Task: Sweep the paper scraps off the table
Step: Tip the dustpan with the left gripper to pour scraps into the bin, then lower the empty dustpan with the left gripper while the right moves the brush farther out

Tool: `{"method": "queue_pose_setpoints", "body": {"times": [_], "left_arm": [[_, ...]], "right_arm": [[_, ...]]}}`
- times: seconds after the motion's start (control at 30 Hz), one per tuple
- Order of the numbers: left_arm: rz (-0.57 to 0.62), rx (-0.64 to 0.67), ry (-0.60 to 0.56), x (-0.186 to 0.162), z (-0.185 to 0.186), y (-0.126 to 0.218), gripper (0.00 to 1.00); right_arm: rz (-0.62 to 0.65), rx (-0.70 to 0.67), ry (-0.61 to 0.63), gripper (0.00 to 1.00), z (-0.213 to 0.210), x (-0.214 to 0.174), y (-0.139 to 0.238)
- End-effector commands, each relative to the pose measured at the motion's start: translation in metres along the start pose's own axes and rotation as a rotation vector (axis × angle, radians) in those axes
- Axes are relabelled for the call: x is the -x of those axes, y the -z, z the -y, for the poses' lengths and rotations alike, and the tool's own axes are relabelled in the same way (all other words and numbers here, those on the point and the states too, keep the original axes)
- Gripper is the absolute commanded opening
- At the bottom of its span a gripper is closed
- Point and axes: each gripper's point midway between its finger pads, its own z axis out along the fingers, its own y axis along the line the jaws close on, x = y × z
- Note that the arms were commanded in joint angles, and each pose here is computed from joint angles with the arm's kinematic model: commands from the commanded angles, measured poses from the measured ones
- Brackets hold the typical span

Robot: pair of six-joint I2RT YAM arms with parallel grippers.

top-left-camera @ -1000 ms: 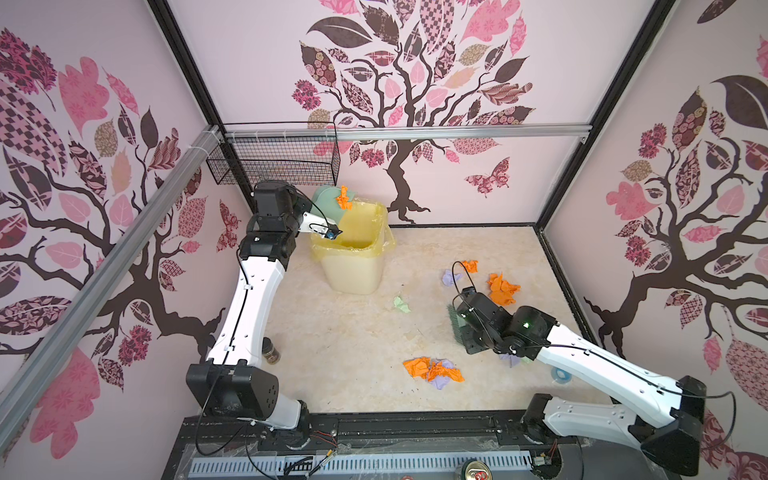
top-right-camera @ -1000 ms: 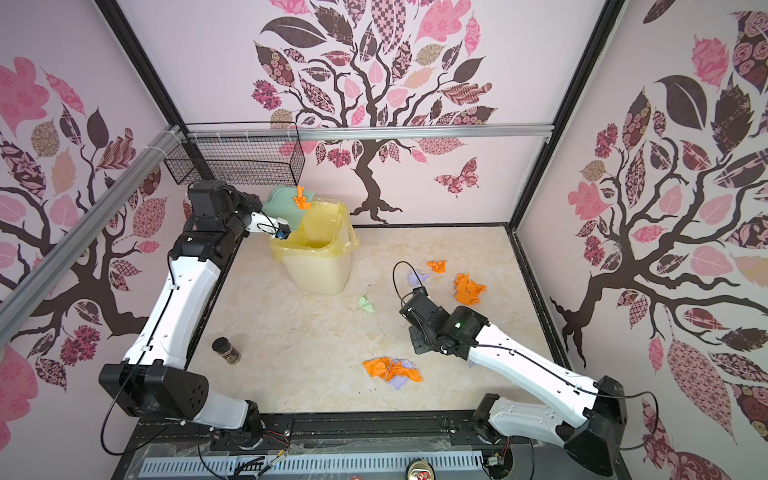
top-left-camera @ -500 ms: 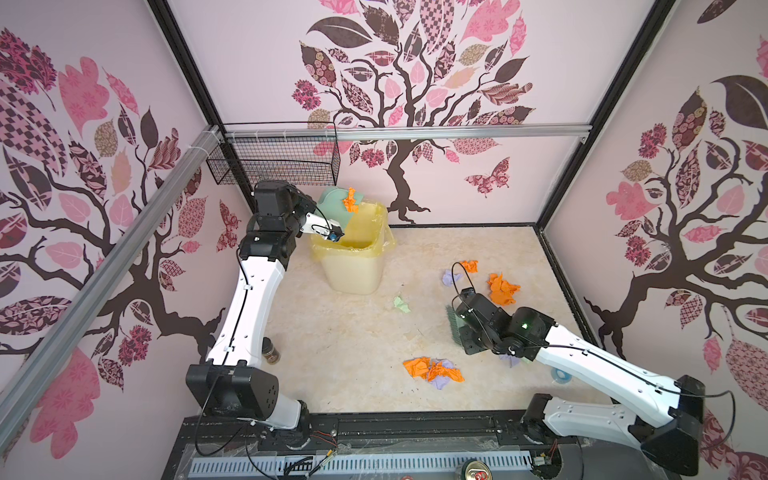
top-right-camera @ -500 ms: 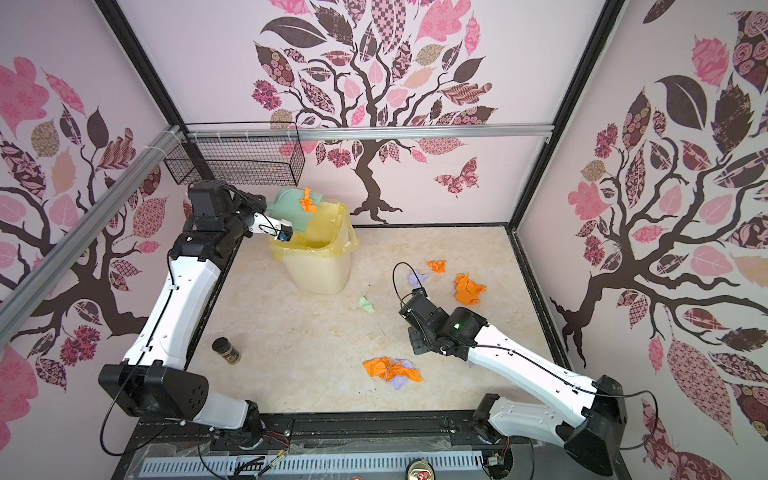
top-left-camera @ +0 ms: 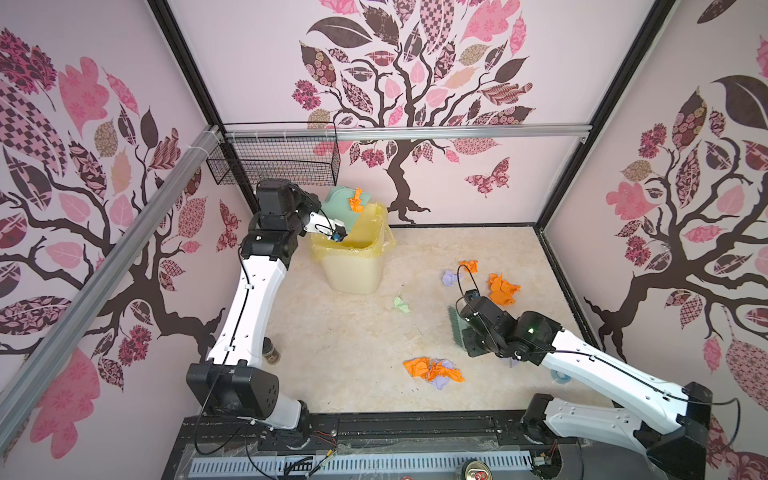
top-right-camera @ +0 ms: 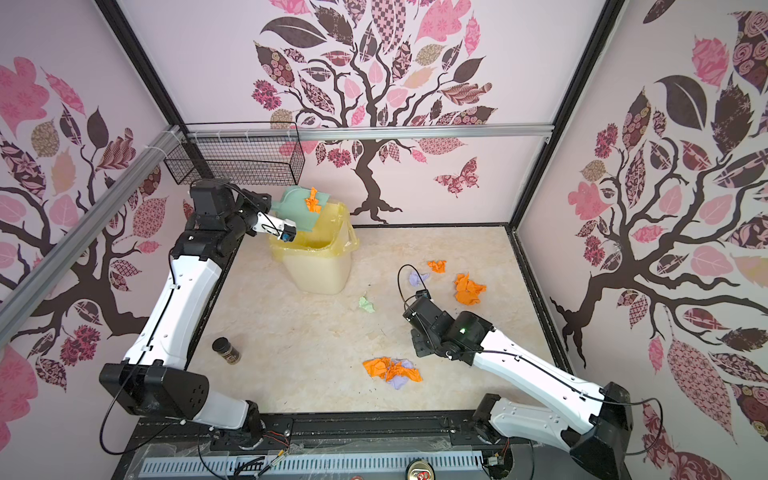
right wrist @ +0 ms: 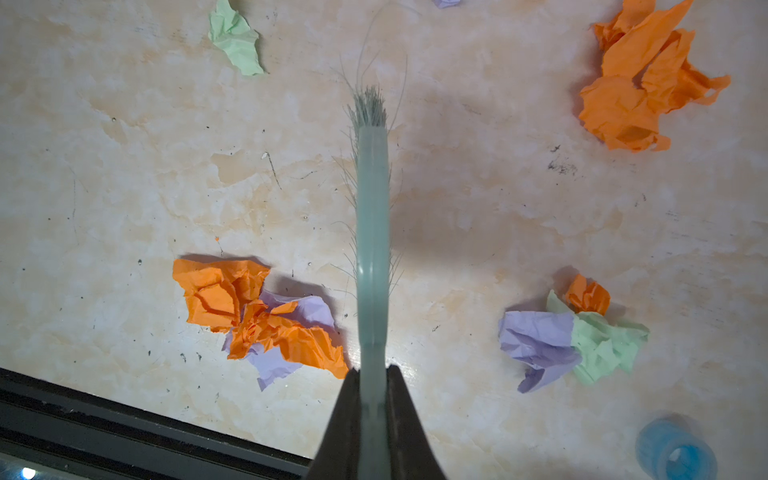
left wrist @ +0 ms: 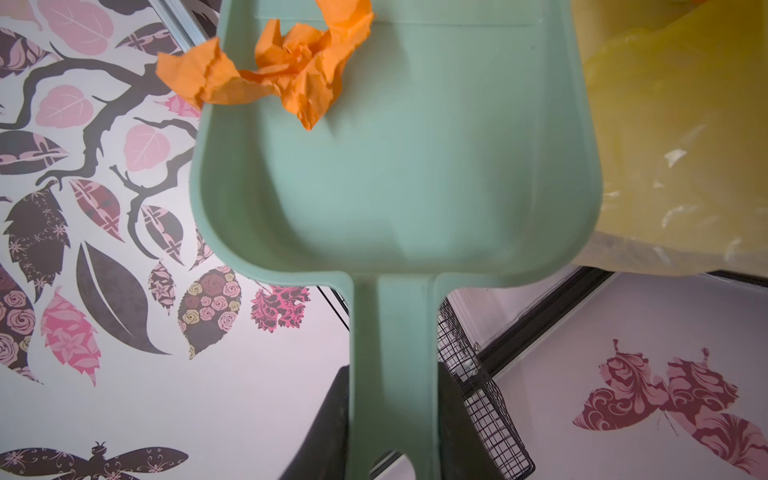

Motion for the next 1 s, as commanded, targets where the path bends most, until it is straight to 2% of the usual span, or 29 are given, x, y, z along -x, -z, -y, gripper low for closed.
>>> {"method": "queue_pose_setpoints", "body": {"times": [0.0, 0.13, 0.37, 0.43, 0.53, 0.7, 0.97], "left_arm": [[0.018, 0.005, -0.535, 0.003, -0.009, 0.017, 0.0], [0.013, -0.113, -0.326, 0.002, -0.001, 0.022, 0.0], [-0.016, -0.182, 0.081, -0.009, 0.008, 0.017, 0.0], [-0.034, -0.194, 0.154, -0.018, 0.011, 0.019, 0.0], [-0.027, -0.246, 0.226, -0.021, 0.038, 0.013, 0.0], [-0.009, -0.306, 0.336, -0.02, 0.056, 0.018, 0.0], [-0.011, -0.243, 0.3, -0.024, 0.047, 0.022, 0.0]], "right_arm": [[0.023, 0.004, -0.017, 0.0, 0.001, 0.004, 0.005], [0.02, 0.007, -0.016, 0.0, 0.0, 0.005, 0.004], [0.017, 0.006, -0.012, 0.0, -0.002, 0.009, 0.008], [0.018, 0.009, -0.013, 0.0, -0.003, 0.012, 0.01], [0.013, 0.012, -0.011, 0.0, -0.006, 0.015, 0.012], [0.009, 0.012, -0.009, 0.0, -0.01, 0.02, 0.012], [-0.005, 0.023, -0.003, 0.0, -0.018, 0.025, 0.004]]}}
